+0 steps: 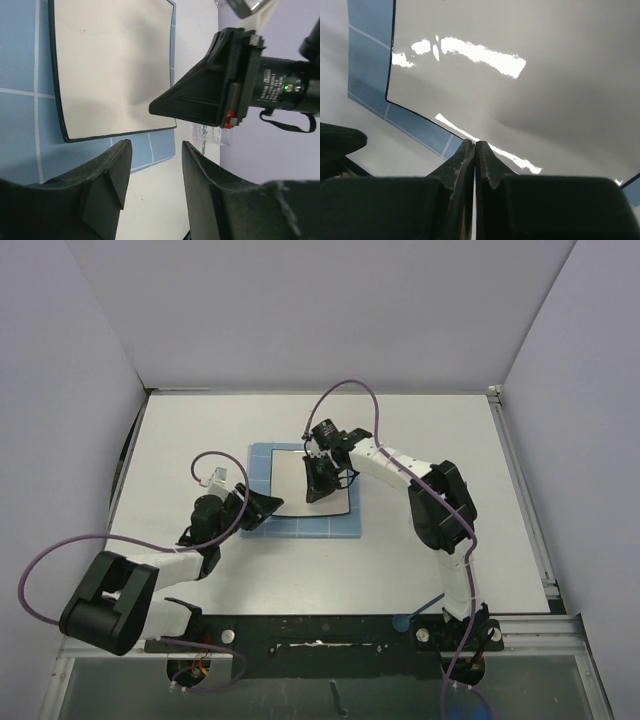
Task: Set the dinner table for one person
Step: Place the plate on the napkin, then adjust the plate on the napkin.
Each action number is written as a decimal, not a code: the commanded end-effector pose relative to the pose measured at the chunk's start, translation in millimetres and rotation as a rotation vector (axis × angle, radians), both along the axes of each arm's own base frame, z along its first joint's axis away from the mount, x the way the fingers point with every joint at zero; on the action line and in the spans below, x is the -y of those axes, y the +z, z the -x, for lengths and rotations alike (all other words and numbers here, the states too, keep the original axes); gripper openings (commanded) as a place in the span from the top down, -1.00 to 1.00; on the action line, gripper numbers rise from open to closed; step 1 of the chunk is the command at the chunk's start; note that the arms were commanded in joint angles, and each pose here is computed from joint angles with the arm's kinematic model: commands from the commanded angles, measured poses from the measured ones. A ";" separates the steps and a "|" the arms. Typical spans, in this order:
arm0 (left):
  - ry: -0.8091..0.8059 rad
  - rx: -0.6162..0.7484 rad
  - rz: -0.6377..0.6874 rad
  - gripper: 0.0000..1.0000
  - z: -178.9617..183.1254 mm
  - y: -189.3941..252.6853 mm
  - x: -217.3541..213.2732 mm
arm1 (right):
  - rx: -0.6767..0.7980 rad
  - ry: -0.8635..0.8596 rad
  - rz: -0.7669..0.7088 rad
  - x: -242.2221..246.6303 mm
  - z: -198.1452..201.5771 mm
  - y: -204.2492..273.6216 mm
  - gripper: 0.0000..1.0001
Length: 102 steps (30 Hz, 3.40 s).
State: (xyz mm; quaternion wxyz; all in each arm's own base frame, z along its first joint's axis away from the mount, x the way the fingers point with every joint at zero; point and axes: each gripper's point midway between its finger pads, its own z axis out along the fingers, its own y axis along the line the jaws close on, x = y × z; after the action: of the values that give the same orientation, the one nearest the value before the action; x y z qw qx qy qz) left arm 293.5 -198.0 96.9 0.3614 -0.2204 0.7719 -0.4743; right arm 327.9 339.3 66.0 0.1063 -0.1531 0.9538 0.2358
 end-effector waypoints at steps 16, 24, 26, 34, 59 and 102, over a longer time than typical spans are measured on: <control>0.028 0.087 -0.403 -0.24 -15.3 48.6 -47.9 | 0.115 -0.036 0.006 23.1 -34.3 45.4 0.95; 0.011 0.061 -0.473 -0.59 -26.5 42.5 -64.1 | 0.089 -0.138 -0.032 94.7 -55.0 47.6 0.23; 0.021 0.031 -0.517 -0.87 -30.1 35.2 -70.8 | 0.084 -0.149 -0.033 106.0 -54.7 46.2 0.27; 0.010 -0.001 -0.524 -0.95 -43.0 20.7 -74.2 | 0.067 -0.155 -0.043 107.0 -50.4 35.4 0.36; -0.004 -0.031 -0.473 -0.94 -49.7 11.3 -74.1 | -0.039 -0.126 -0.037 86.2 -27.1 -26.0 0.46; -0.008 -0.047 -0.427 -0.95 -45.4 3.0 -72.9 | -0.036 -0.051 0.016 49.1 7.6 -11.4 1.00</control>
State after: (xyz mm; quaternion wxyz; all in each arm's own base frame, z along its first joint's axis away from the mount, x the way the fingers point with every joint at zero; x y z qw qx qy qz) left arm 328.9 -123.3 80.8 0.3497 -0.1579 0.8804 -0.2789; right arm 318.6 285.7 32.8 0.0676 -0.1078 0.9658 0.2260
